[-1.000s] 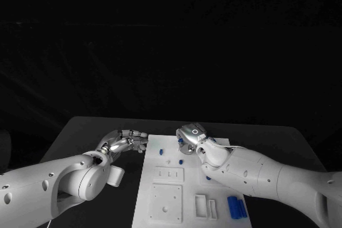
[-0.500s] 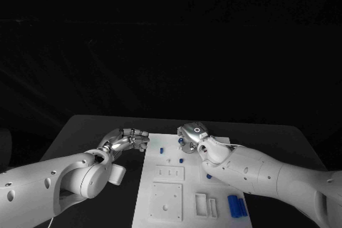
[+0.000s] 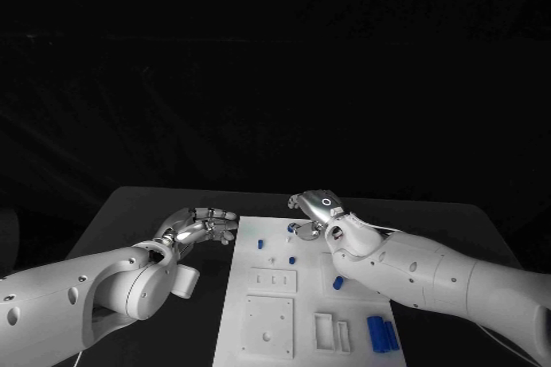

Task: Assemble the parts on the task board

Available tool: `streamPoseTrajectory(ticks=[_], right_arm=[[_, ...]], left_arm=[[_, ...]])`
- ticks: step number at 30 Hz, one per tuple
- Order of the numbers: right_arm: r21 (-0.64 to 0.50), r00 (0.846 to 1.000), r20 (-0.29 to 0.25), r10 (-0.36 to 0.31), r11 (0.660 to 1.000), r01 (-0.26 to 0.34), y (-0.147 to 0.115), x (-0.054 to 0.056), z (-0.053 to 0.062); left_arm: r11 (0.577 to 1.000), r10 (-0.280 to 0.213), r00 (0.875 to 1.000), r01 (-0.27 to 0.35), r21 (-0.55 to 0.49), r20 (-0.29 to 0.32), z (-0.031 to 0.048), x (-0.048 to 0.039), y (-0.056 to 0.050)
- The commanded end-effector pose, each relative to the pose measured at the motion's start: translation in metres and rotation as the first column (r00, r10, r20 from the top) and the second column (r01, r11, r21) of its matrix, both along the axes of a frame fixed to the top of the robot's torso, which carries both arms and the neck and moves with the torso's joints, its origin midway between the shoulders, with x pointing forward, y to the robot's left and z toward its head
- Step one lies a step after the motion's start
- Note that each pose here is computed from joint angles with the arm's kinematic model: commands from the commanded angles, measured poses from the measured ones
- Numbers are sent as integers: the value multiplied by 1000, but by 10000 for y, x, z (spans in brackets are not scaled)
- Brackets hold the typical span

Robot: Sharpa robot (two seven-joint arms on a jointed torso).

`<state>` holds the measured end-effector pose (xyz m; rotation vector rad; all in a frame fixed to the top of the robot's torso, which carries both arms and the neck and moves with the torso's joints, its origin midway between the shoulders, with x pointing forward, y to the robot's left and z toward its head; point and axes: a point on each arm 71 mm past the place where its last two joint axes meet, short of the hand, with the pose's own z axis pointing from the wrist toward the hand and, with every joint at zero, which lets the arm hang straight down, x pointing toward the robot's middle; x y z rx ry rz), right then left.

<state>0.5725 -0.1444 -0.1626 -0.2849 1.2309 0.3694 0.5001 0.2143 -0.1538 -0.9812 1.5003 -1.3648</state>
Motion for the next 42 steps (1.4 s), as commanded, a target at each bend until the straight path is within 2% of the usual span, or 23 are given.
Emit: streamPoseTrajectory(ticks=[1, 7, 10, 13, 15, 22, 26, 42], right_arm=[[44, 1000, -30, -2, 999, 3, -83, -7, 103], [27, 995, -92, -37, 999, 39, -444, -3, 270], [-3, 989, -130, -65, 998, 66, -636, -3, 288], [-12, 987, -139, -83, 997, 83, -791, -5, 297], [7, 989, -125, -82, 996, 84, -885, -13, 312], [-29, 963, -241, -121, 993, 117, -1088, 21, 223], [-48, 951, -282, -130, 991, 121, -1116, 41, 175], [-44, 932, -336, -133, 991, 126, -1056, 127, -64]], left_arm=[[1000, -2, 1000, 2, -5, 13, 25, 12, 4], [1000, 15, 1000, -15, -1, 18, 28, 61, 51], [1000, 23, 1000, -23, 1, 19, 26, 70, 76], [1000, 25, 1000, -25, 2, 17, 24, 75, 85], [1000, 24, 1000, -24, 0, 17, 24, 74, 87], [1000, 21, 1000, -21, 0, 16, 20, 80, 85], [1000, 20, 1000, -20, 0, 15, 17, 82, 84], [1000, 3, 1000, -3, -1, 9, 7, 83, 3]])
